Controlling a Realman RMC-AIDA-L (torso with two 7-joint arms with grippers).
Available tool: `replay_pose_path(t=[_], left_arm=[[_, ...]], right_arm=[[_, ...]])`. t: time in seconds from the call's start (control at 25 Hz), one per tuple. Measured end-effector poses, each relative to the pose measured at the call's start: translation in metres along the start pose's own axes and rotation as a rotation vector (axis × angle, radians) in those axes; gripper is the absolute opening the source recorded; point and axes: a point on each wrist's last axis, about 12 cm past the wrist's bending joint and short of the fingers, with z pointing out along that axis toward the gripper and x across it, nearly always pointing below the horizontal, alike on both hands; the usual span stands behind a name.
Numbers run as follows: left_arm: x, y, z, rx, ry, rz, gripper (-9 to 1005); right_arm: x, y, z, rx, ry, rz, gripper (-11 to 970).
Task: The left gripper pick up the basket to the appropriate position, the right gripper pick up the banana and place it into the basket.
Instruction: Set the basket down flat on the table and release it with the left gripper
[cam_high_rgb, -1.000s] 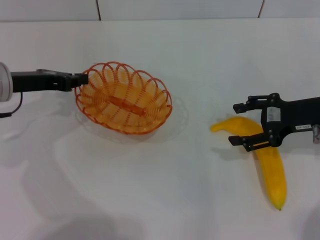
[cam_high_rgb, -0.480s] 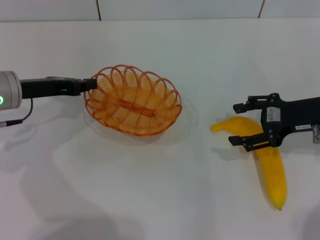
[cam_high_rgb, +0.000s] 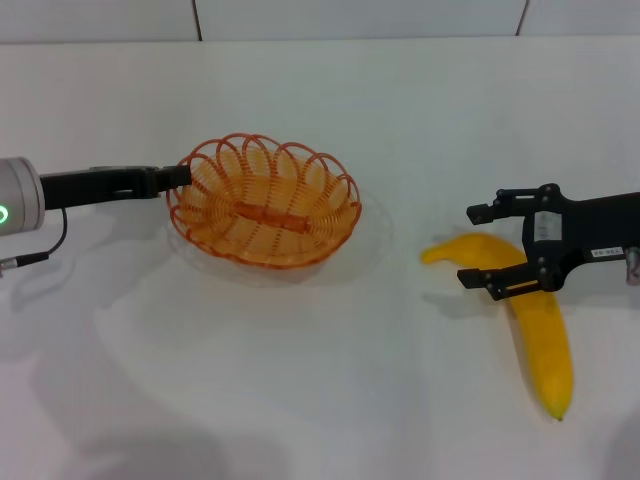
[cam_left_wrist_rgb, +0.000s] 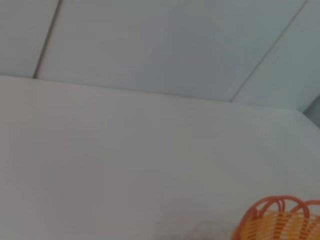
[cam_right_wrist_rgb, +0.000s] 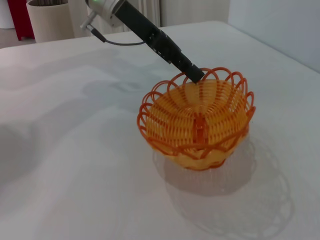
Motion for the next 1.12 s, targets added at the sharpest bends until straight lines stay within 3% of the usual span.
replay_pose_path(t=[0.84,0.96,1.12], left_arm=[[0.0023,0.0019,-0.0005,-0.007,-0.006,-0.006,62],[0.0019,0.0015,0.0000,-0.006,-0.004,-0.003,141],[0.0019,0.0015,0.0000,-0.006,-0.006,-0.005,166]], right_arm=[[0.0001,-0.0001,0.0000,0.001,0.000,0.003,861],[0.0004,0.0000,0.0000,0.000,0.003,0.004,860],[0.0005,0.0002,0.0003,-0.001,0.004,0.004,860]])
